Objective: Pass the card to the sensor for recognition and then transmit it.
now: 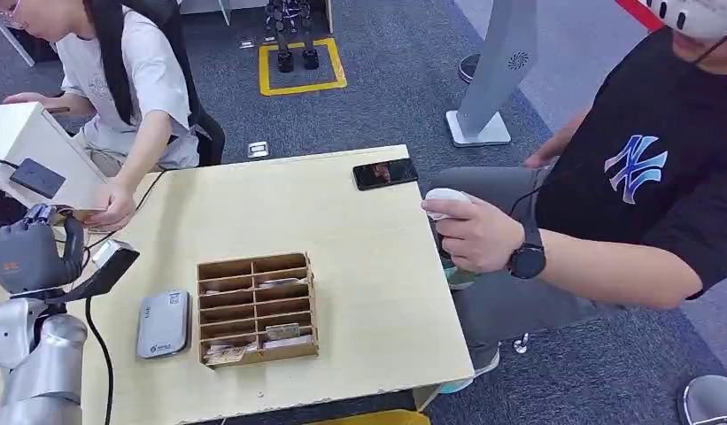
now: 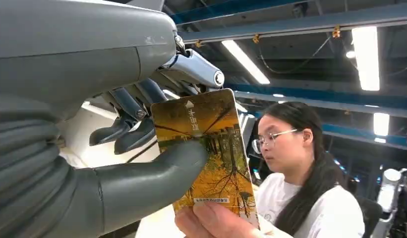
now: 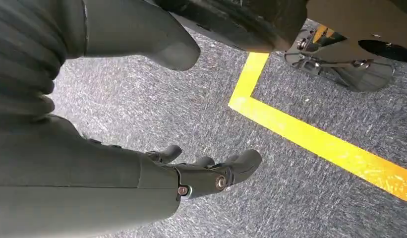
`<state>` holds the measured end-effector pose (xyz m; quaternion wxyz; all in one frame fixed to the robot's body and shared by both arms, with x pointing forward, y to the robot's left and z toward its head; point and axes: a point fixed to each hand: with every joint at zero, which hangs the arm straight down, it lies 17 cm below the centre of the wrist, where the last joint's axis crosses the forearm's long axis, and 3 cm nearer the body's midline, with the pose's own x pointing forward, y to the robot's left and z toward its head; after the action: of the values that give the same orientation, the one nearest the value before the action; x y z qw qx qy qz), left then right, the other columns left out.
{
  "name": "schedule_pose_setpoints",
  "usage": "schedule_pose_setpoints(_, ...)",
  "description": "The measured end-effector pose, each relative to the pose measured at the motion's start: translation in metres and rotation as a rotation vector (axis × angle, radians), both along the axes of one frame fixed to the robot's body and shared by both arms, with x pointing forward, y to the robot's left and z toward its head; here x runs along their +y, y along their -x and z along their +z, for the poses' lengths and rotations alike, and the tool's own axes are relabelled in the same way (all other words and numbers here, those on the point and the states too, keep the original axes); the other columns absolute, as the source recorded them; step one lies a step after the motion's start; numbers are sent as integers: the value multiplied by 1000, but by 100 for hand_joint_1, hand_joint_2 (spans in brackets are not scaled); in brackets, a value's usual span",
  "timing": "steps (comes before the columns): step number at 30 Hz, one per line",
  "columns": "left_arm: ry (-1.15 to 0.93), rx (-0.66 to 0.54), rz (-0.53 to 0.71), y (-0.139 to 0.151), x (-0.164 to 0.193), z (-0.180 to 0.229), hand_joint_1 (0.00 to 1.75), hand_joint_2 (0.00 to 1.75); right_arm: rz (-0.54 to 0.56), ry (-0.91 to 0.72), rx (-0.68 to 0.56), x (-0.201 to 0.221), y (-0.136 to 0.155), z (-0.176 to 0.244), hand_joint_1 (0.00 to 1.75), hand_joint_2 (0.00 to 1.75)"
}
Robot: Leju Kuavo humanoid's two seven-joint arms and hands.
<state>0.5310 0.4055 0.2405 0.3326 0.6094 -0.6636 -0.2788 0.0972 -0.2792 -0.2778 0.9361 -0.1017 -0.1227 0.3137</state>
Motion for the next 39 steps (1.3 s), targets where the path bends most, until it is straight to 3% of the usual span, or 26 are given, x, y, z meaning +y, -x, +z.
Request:
schedule_pose_setpoints(12, 16, 24, -4, -1, -4, -12, 175, 175, 2, -3, -13, 0, -3, 1, 0, 175)
schedule_pose_setpoints(13, 16, 26, -3, -1, -4, -12, 0, 175, 2, -3, -13, 0, -3, 1, 0, 175)
schedule_pose_setpoints(19, 45, 41, 4, -1, -2, -20, 0, 175, -2, -4, -12, 0, -3, 1, 0, 175)
schedule_pose_setpoints(28, 247, 50, -16, 5, 12, -44, 0, 175, -35, -5, -6, -1, -1, 0, 0, 175)
schedule_pose_setpoints(39, 211, 87, -43, 9, 12, -54, 0, 175, -36, -4, -11, -1, -2, 0, 0, 175)
